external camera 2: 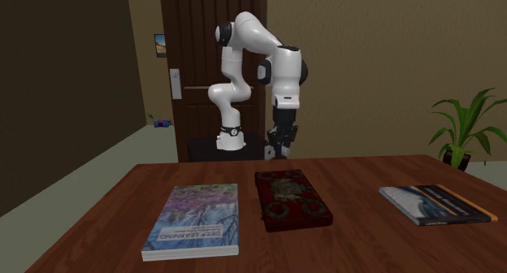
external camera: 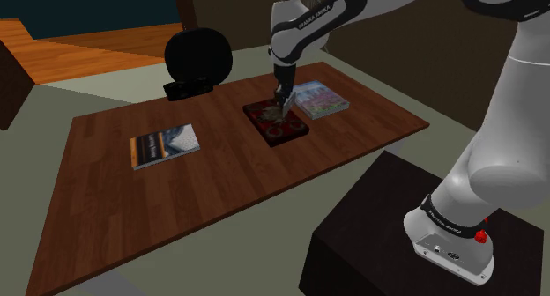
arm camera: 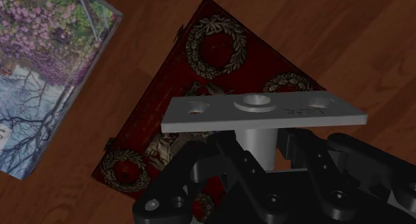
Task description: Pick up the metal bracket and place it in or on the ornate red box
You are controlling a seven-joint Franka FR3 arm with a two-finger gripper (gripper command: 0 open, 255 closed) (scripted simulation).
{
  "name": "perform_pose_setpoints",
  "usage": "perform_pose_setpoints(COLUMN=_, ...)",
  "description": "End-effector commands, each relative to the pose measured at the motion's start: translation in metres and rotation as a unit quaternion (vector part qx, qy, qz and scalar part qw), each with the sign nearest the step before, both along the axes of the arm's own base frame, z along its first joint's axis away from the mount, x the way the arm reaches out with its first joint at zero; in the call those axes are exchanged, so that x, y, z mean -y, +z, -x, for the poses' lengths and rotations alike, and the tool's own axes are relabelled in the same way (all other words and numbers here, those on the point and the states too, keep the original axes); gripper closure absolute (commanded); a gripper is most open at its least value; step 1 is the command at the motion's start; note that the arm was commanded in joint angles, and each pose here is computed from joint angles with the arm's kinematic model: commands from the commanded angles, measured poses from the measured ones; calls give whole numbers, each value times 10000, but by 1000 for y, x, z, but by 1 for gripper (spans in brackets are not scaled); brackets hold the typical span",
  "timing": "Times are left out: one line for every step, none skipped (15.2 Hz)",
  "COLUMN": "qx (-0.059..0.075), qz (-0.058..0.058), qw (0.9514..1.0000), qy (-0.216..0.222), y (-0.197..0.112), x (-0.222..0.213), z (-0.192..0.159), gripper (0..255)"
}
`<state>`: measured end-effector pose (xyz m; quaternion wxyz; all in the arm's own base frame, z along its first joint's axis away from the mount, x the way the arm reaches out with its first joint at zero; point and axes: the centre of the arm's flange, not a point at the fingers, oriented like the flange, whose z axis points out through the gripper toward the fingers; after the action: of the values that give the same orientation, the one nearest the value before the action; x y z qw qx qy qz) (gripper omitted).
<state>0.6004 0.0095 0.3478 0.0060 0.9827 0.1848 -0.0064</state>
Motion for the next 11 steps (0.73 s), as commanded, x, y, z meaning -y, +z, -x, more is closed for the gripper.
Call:
perform_pose_setpoints(qx=1, qz=0, qw=10000, qy=1, y=-3, x=7, z=-26, gripper=255)
perform_pose_setpoints(qx=1, qz=0, qw=10000, qy=1, y=-3, x=10, z=-39, gripper=255)
perform_pose_setpoints(qx=1, qz=0, qw=10000, qy=1, y=-3, x=13, z=-52, gripper=255)
perform_pose_setpoints(qx=1, qz=0, qw=10000, qy=1, y=-3, x=17, z=-65, gripper=255)
perform_pose_setpoints(qx=1, qz=0, qw=10000, qy=1, y=-3, x=18, z=-72, gripper=255)
perform_pose_setpoints(qx=1, qz=0, qw=10000, qy=1, y=-9, x=18, z=-72, gripper=255)
perform_pose_setpoints(qx=1, qz=0, qw=10000, qy=1, y=-14, x=18, z=-72, gripper=255)
perform_pose_setpoints(qx=1, qz=0, qw=10000, qy=1, y=-19, x=18, z=-72, gripper=255)
perform_pose_setpoints(qx=1, qz=0, qw=10000, qy=1, y=-25, x=18, z=-72, gripper=255)
perform_pose_setpoints(qx=1, qz=0, qw=10000, qy=1, y=-30, x=18, z=-72, gripper=255)
perform_pose_setpoints(qx=1, qz=0, qw=10000, qy=1, y=-35, x=18, z=-72, gripper=255)
